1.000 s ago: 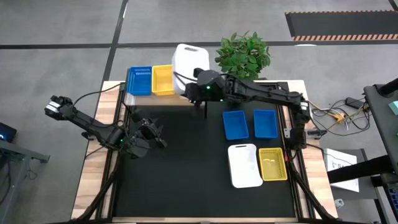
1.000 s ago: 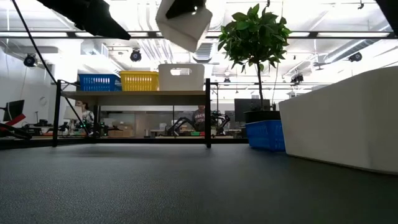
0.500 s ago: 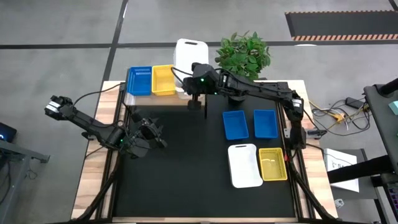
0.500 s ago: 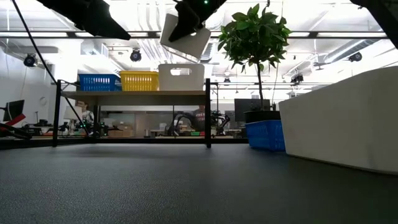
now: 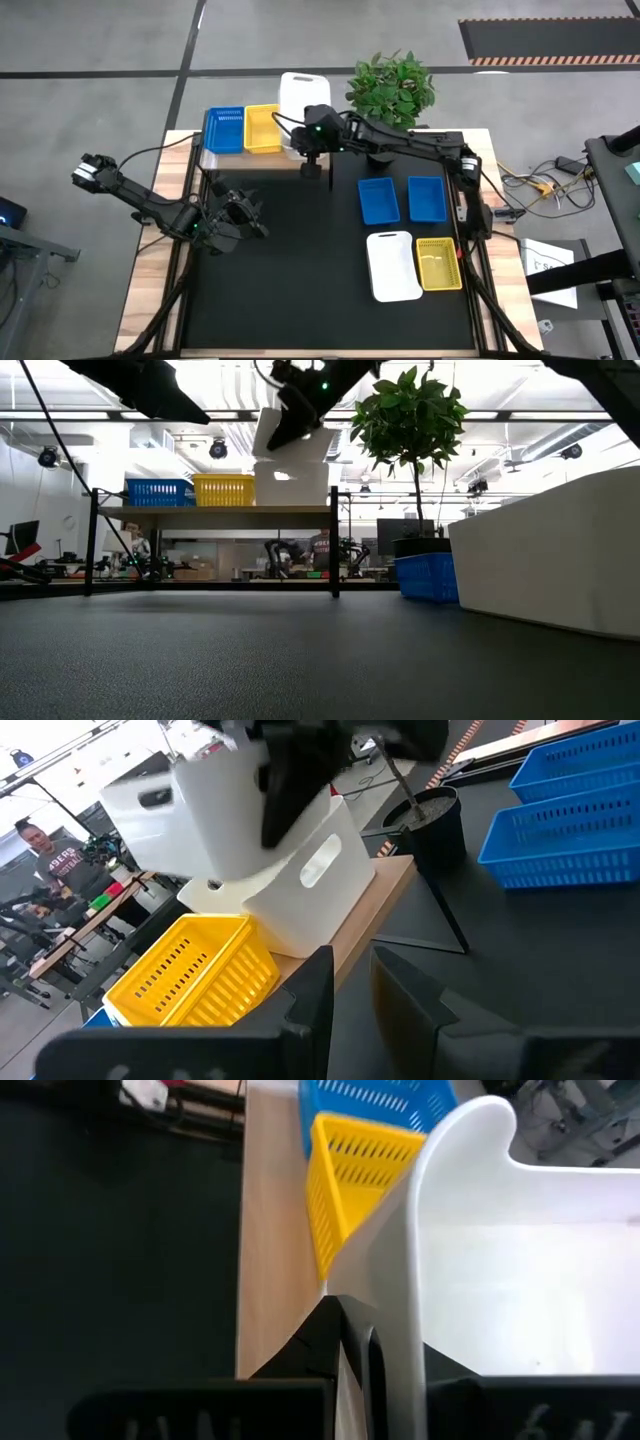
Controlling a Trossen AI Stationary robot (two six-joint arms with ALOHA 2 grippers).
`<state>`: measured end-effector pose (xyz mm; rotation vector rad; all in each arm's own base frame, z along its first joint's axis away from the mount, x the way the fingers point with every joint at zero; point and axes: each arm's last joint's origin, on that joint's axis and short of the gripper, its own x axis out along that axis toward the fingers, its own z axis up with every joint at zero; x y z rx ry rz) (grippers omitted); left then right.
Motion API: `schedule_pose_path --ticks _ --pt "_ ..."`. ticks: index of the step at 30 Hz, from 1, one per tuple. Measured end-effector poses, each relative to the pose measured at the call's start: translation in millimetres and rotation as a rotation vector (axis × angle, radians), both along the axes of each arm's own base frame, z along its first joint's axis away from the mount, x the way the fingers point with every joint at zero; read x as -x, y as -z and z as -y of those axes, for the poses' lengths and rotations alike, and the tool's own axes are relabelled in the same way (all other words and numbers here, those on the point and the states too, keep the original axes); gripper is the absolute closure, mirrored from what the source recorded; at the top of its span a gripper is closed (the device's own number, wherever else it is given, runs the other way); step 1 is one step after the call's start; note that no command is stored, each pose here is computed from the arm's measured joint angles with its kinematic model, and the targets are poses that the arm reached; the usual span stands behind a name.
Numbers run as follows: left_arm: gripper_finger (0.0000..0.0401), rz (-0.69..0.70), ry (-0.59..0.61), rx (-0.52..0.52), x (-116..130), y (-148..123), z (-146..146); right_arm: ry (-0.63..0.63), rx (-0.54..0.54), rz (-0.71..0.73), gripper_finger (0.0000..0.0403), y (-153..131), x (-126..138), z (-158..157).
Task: Stack baskets on shelf by color
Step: Stack the left white bin into the white bin on the shelf
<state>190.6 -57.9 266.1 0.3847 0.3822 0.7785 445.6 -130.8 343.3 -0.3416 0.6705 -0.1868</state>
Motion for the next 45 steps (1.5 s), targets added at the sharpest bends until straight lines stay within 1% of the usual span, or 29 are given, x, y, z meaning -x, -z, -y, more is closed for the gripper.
schedule_pose_path --ticks 4,10,13,19,30,35,39,45 --pt "0.0347 0.0 0.0 0.0 0 0 0 0.0 -0.004 -0.02 0.0394 9 -5 1" --pt "0.0347 0.0 0.0 0.0 0 0 0 0.009 -0.009 -0.011 0.0393 8 -5 2" --pt "0.0347 0.001 0.0 0.0 0 0 0 0.035 0.008 -0.017 0.0385 7 -4 2" --pt "0.0347 0.0 0.0 0.0 0 0 0 0.05 0.017 -0.021 0.0352 6 -3 3" --pt "0.0347 0.001 0.0 0.0 0 0 0 0.05 0.021 -0.02 0.0277 5 -3 2" --pt "0.0347 0.0 0.0 0.0 0 0 0 0.049 0.025 -0.007 0.0249 -2 1 1" --pt "0.0347 0.0 0.0 0.0 0 0 0 0.047 0.029 0.017 0.0236 -14 8 -3" --pt "0.0347 0.0 0.0 0.0 0 0 0 0.04 0.037 0.05 0.0238 -30 16 -8"
